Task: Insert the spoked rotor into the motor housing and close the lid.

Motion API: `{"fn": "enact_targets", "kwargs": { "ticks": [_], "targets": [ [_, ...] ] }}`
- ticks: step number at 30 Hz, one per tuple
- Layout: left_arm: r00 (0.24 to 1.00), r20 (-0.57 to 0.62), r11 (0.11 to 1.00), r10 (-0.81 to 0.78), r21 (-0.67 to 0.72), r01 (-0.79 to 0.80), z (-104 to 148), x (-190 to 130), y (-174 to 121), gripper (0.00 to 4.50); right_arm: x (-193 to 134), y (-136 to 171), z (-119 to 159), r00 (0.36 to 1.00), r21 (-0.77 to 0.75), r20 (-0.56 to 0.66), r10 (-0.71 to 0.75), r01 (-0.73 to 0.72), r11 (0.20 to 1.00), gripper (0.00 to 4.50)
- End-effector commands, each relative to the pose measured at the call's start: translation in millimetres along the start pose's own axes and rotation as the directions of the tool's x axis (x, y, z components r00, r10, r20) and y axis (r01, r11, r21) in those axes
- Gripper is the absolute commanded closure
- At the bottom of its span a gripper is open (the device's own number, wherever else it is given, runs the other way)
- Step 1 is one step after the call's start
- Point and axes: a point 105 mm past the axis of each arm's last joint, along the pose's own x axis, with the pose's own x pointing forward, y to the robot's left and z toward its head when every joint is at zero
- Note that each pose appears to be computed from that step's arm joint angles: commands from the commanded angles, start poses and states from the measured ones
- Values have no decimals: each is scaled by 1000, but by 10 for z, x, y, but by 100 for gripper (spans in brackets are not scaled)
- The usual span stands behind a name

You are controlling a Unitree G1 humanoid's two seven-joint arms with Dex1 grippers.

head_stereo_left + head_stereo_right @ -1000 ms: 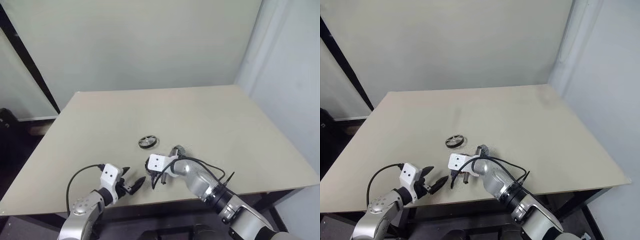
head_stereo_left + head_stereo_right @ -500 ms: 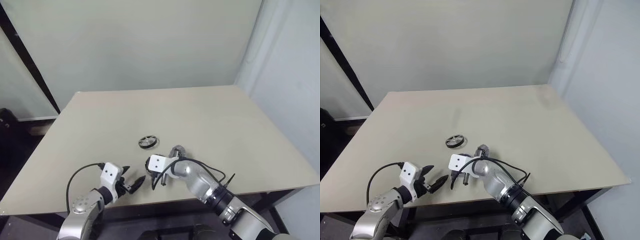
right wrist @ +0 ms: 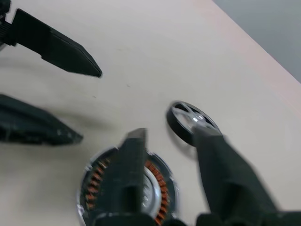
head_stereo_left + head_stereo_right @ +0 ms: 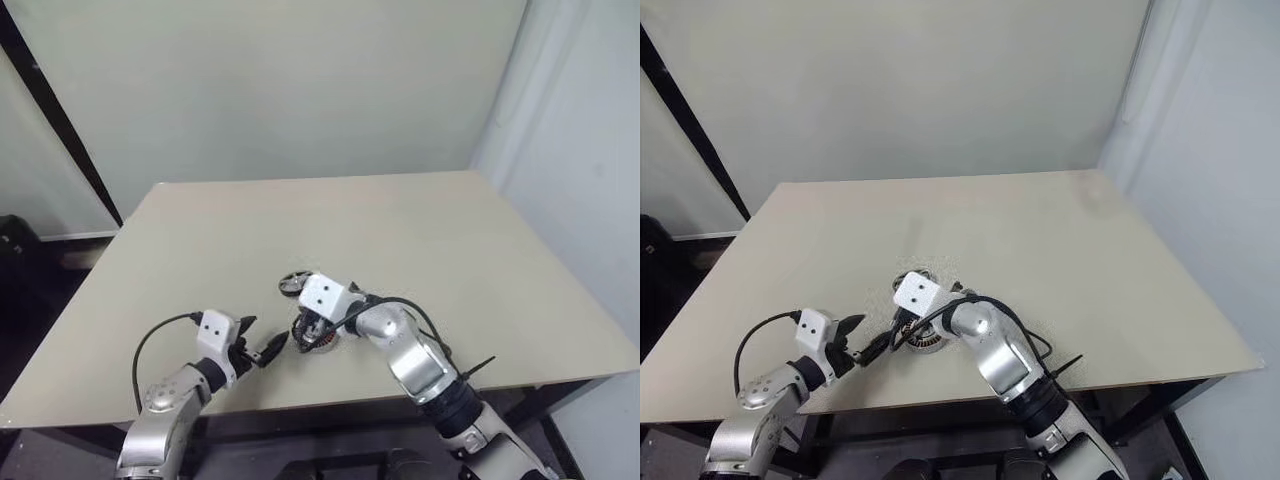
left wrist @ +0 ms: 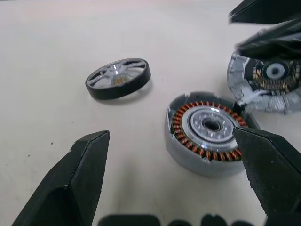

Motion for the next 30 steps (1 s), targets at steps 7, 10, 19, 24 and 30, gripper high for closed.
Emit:
{"fn": "enact_targets", "kwargs": {
  "ticks": [7, 10, 19, 24, 30],
  "targets": [
    [991, -75, 967, 111, -224, -126, 103, 269, 199, 0, -293, -307, -81, 986, 48, 7, -165, 165, 985, 3],
    [980, -119, 924, 158, -332, -190, 116, 434, 276, 0, -337, -319, -92, 981, 50, 11, -196, 195, 980, 3],
    [967, -198, 732, 159, -634, -250, 150, 914, 293, 0, -421, -315, -88, 971, 41, 22, -236, 235, 971, 3],
    [962, -205, 633, 183, -724, -274, 143, 1068, 336, 0, -456, -324, -105, 967, 37, 15, -254, 254, 967, 3],
    [946, -219, 552, 239, -771, -318, 133, 1180, 411, 0, -492, -325, -125, 962, 42, 10, -273, 273, 961, 3]
  ]
}}
